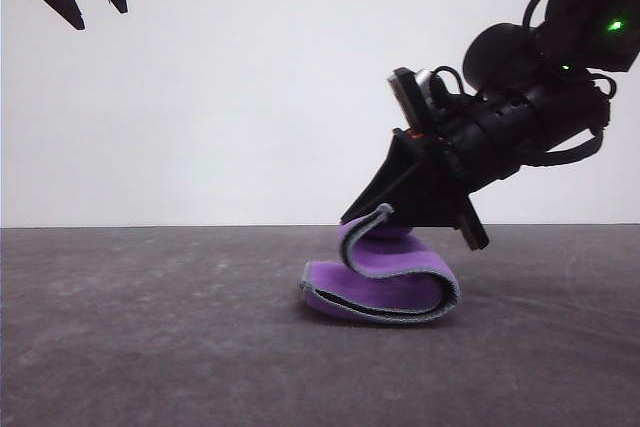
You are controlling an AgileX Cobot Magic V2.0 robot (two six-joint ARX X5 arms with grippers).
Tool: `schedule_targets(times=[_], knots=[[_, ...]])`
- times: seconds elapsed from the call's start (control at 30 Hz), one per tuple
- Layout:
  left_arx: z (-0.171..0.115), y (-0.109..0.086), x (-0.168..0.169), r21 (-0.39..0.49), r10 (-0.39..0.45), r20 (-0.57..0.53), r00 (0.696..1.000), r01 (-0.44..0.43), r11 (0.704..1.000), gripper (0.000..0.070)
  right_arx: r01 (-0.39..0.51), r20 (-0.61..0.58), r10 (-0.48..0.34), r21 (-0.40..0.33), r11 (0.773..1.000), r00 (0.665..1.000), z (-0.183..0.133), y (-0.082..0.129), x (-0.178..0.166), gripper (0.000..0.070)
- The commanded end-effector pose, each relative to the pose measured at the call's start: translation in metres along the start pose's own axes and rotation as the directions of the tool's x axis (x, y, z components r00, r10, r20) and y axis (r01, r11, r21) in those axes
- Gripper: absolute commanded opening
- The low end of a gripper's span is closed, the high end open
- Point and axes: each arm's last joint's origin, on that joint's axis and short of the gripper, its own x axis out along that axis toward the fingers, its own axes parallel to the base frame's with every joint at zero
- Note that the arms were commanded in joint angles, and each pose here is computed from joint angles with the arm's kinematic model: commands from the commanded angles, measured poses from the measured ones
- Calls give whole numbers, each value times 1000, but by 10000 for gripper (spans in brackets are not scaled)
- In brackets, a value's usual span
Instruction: Fold clothes
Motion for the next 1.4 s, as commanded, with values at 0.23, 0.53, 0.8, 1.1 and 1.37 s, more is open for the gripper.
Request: schedule_targets(times=[0.23, 0.53, 0.8, 1.1, 1.37], knots=[[2, 1, 2, 3, -1, -13, 1000, 1, 1000, 354, 18, -39, -16, 46, 999, 999, -3, -3, 6, 110], [2, 1, 2, 3, -1, -13, 1000, 1, 1000, 354, 28, -54, -25, 47, 998, 998, -5, -5, 4, 263], [2, 1, 2, 2, -1, -14, 1000, 1, 1000, 354, -47, -52, 50, 51, 998, 997, 0, -5, -3, 415], [1, 1, 2, 1, -2, -20, 1000, 2, 1000, 354, -92, -6, 92, -24, 995, 996, 33, 15, -39, 476], [1, 1, 2, 0, -3, -24, 1000, 3, 1000, 354, 69, 85, -53, -207, 976, 995, 56, 63, -94, 476]])
